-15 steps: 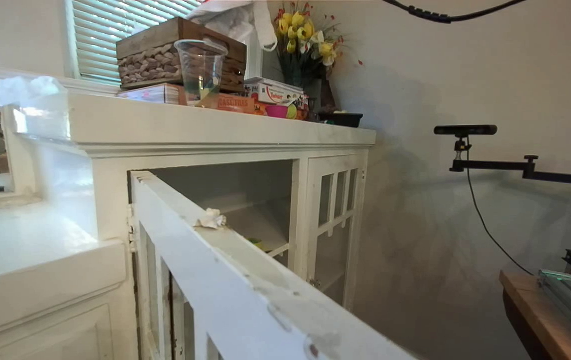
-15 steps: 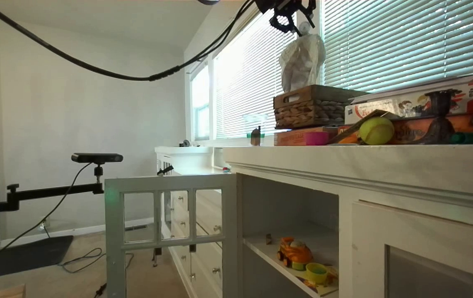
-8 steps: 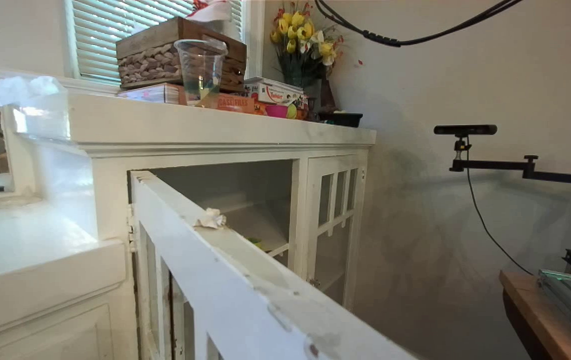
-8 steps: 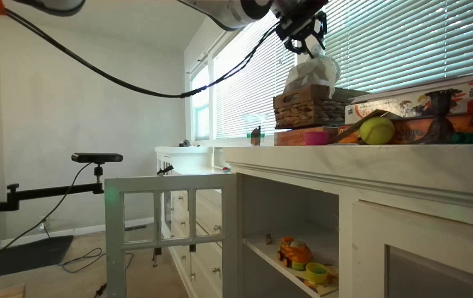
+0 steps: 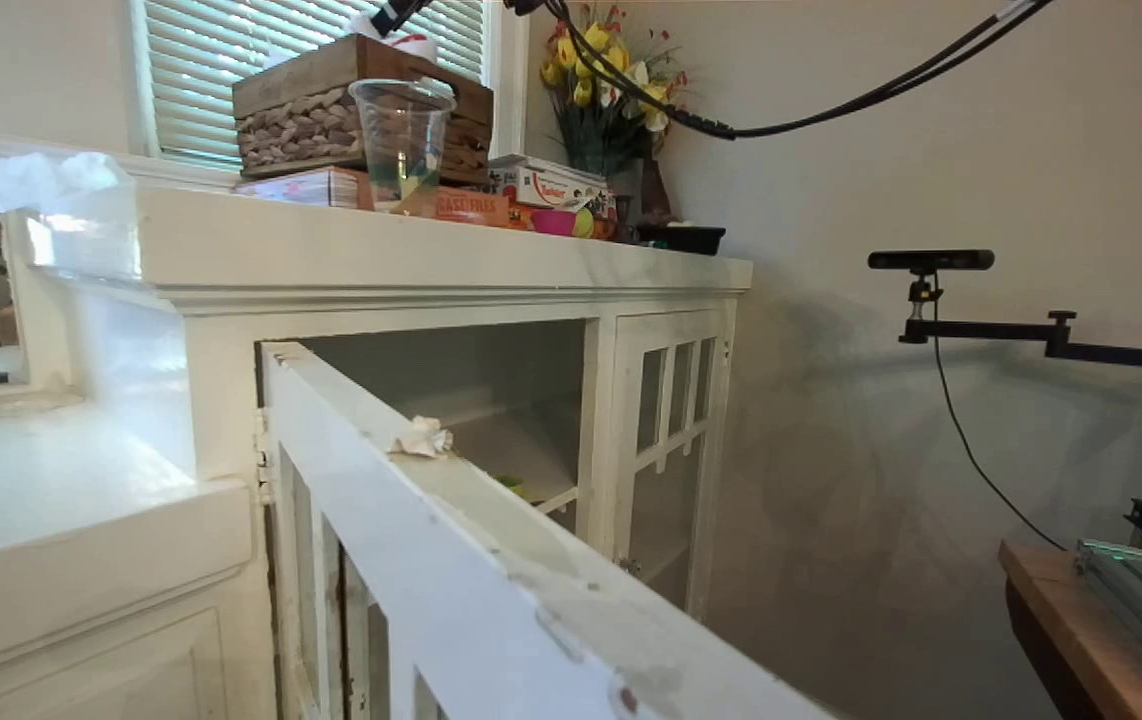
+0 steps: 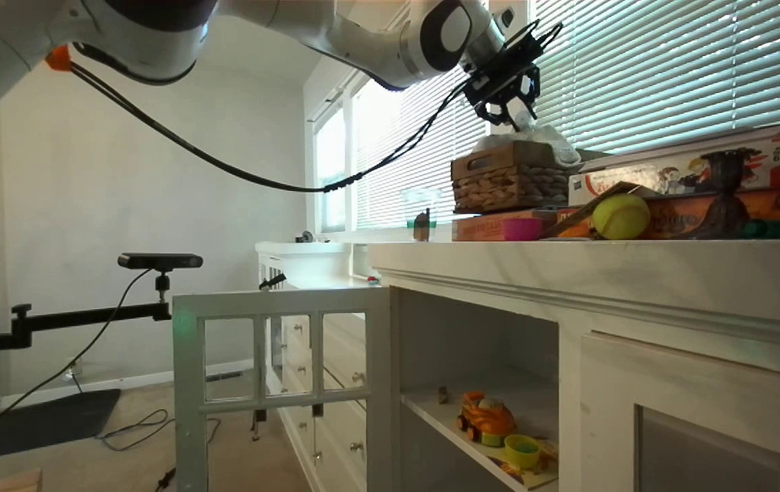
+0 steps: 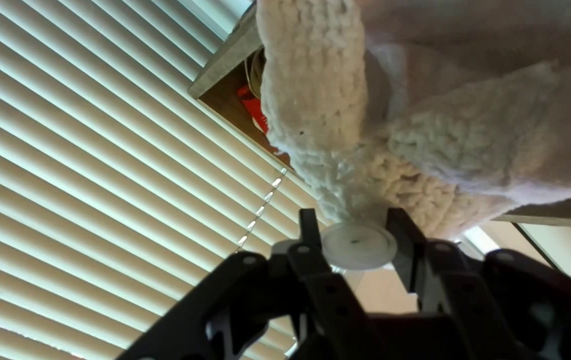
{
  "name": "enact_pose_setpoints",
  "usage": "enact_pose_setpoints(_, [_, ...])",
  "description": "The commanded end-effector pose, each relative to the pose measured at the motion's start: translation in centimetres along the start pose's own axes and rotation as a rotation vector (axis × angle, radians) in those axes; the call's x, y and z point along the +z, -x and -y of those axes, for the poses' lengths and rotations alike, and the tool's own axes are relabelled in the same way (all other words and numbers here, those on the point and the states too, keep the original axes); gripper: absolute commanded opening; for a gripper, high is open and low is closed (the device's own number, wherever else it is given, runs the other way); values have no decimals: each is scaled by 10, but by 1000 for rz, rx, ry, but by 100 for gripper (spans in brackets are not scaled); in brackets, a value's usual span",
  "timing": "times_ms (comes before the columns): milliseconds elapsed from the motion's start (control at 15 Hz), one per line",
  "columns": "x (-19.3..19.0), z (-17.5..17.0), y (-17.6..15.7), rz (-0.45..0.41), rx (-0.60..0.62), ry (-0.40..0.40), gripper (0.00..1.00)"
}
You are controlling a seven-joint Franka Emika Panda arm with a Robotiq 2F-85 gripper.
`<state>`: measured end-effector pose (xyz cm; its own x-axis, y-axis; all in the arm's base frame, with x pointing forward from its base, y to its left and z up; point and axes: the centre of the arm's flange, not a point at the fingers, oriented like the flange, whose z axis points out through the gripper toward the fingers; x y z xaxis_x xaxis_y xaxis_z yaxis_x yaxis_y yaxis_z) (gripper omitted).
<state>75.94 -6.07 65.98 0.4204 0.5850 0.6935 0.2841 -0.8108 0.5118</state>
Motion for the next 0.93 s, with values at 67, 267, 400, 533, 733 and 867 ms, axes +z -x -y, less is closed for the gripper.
enact_pose_setpoints(67, [21,-1,-31,2,-39,-39,13])
enact_pose_setpoints(267, [21,9,-34,2,-88,-85,13])
enact_pose_setpoints(400, [23,15,-35,2,-122,-120,13])
enact_pose_setpoints(533, [25,22,-33,4,-164,-159,13])
enact_pose_setpoints(733, [31,28,-29,28,-195,-188,13])
enact_pose_setpoints(867, [32,30,-25,55,-205,-204,13])
